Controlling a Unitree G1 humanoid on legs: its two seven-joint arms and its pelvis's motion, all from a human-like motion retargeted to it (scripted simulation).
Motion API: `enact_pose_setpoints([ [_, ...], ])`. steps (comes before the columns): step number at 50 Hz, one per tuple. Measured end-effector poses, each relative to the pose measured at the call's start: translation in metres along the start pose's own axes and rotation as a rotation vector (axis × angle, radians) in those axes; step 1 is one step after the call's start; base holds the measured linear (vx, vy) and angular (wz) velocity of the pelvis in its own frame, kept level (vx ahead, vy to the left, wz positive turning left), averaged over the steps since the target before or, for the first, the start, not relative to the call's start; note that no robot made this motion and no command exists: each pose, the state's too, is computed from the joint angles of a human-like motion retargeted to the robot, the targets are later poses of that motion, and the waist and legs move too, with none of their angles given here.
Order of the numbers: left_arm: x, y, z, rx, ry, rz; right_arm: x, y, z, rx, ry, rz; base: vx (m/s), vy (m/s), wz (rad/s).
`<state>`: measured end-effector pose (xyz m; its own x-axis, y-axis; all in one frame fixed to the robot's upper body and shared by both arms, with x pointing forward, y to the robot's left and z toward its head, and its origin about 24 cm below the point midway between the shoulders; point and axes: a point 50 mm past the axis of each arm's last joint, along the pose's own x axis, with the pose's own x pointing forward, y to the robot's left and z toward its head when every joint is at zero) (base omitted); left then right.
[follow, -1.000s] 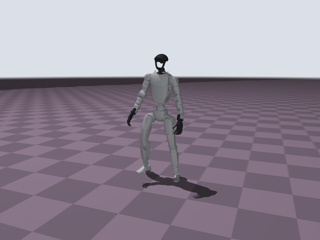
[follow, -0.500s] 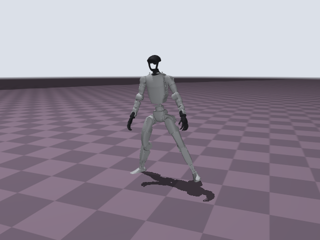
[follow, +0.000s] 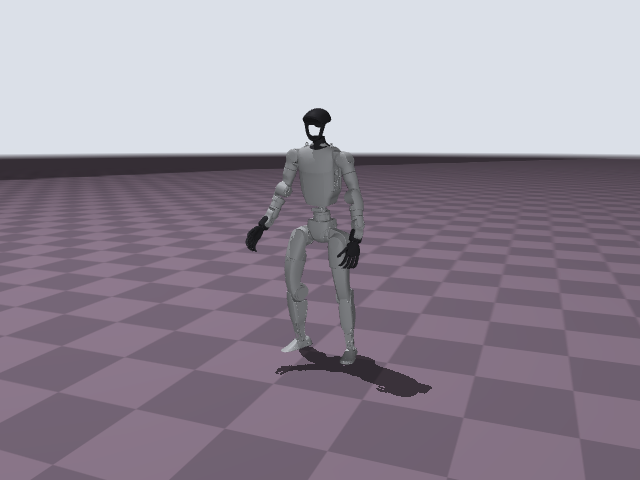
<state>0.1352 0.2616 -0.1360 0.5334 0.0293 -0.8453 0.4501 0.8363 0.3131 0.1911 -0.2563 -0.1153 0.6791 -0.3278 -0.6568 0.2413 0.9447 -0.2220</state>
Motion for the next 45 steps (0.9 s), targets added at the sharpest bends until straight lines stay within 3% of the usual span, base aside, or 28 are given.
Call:
enact_pose_setpoints([
  [5,0.004,0.012,0.010,0.077,0.027,-0.022,-0.010,-0.013,-0.033,-0.059,0.122,0.040,0.09,-0.15,0.55],
  [12,0.001,0.045,0.024,-0.163,-0.068,0.190,-0.024,-0.039,-0.067,-0.083,0.286,0.008,0.10,-0.26,0.45],
  [19,-0.013,0.076,0.005,-0.331,-0.047,0.387,-0.016,-0.031,-0.051,-0.077,0.237,-0.024,0.05,-0.47,-0.23],
  [25,-0.025,0.077,-0.025,-0.386,0.019,0.466,-0.005,-0.009,-0.022,-0.106,0.120,-0.012,0.04,-0.63,-0.38],
  [32,-0.011,0.026,-0.025,-0.262,0.084,0.256,-0.001,-0.005,-0.012,-0.057,0.100,0.022,0.03,-0.60,0.08],
  [35,-0.004,0.006,-0.018,-0.105,0.106,0.111,0.000,-0.005,-0.013,-0.017,0.128,0.058,0.04,-0.44,0.01],
  [40,0.000,-0.006,-0.006,-0.007,0.039,0.014,-0.007,-0.003,-0.030,-0.048,0.158,0.089,0.06,-0.30,-0.24],
  [42,0.002,-0.003,-0.002,-0.155,0.044,-0.003,-0.010,-0.004,-0.040,-0.175,0.243,0.120,0.04,-0.24,0.19],
  [45,0.002,-0.004,-0.002,-0.174,0.046,-0.025,-0.012,0.000,-0.045,-0.228,0.246,0.149,0.05,-0.21,0.16],
])
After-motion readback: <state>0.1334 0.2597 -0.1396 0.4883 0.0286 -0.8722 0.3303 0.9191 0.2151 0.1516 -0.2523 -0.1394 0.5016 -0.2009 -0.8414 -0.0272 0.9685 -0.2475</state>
